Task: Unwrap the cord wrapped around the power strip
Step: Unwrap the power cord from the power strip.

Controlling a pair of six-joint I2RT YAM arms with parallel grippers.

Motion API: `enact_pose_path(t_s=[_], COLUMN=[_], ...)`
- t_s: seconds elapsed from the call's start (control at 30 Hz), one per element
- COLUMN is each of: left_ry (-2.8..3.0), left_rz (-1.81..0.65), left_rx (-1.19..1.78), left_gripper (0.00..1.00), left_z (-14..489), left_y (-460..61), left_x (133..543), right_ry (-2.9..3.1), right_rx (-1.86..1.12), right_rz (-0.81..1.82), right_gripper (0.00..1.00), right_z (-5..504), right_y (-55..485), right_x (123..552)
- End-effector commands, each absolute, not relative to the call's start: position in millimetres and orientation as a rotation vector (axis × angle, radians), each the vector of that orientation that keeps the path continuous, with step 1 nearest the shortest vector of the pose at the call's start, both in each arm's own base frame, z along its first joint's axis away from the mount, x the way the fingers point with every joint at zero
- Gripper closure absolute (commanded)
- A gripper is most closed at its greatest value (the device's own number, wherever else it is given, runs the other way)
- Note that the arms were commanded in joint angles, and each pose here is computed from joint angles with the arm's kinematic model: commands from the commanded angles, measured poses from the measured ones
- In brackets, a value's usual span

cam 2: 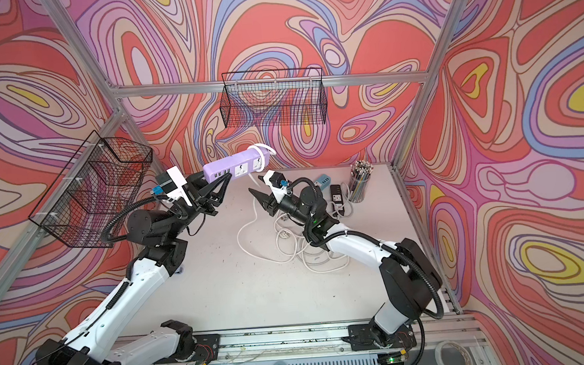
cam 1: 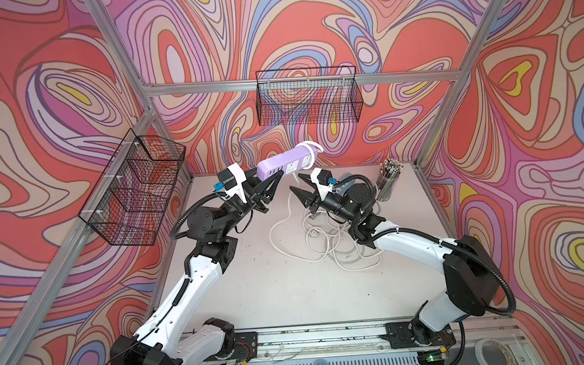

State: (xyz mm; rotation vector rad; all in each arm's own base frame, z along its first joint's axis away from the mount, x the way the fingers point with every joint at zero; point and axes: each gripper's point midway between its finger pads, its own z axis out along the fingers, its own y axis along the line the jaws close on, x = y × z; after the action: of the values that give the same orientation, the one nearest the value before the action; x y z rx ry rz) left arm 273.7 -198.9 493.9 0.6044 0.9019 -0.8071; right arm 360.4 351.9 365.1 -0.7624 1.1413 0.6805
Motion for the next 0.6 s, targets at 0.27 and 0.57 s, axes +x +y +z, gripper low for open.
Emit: enact_pose_path(t_s=[0.27,0.57], left_ry=[0.786,0.801], left_rz=[-0.783,-0.801], left_rx=[0.601,0.6], left_gripper=[1.0,1.0], left_z=[515.2,511.0], left_y=[-191.0,-193.5], left_x=[251.1,255.8], right_ry=[1.12,1.098], right_rx=[-0.664,-0.621], right_rz=[0.708,0.664], right_gripper=[1.0,1.0], right_z=[383.4,427.3], right_y=[326.7,272.0], right_x=[374.2,406.0])
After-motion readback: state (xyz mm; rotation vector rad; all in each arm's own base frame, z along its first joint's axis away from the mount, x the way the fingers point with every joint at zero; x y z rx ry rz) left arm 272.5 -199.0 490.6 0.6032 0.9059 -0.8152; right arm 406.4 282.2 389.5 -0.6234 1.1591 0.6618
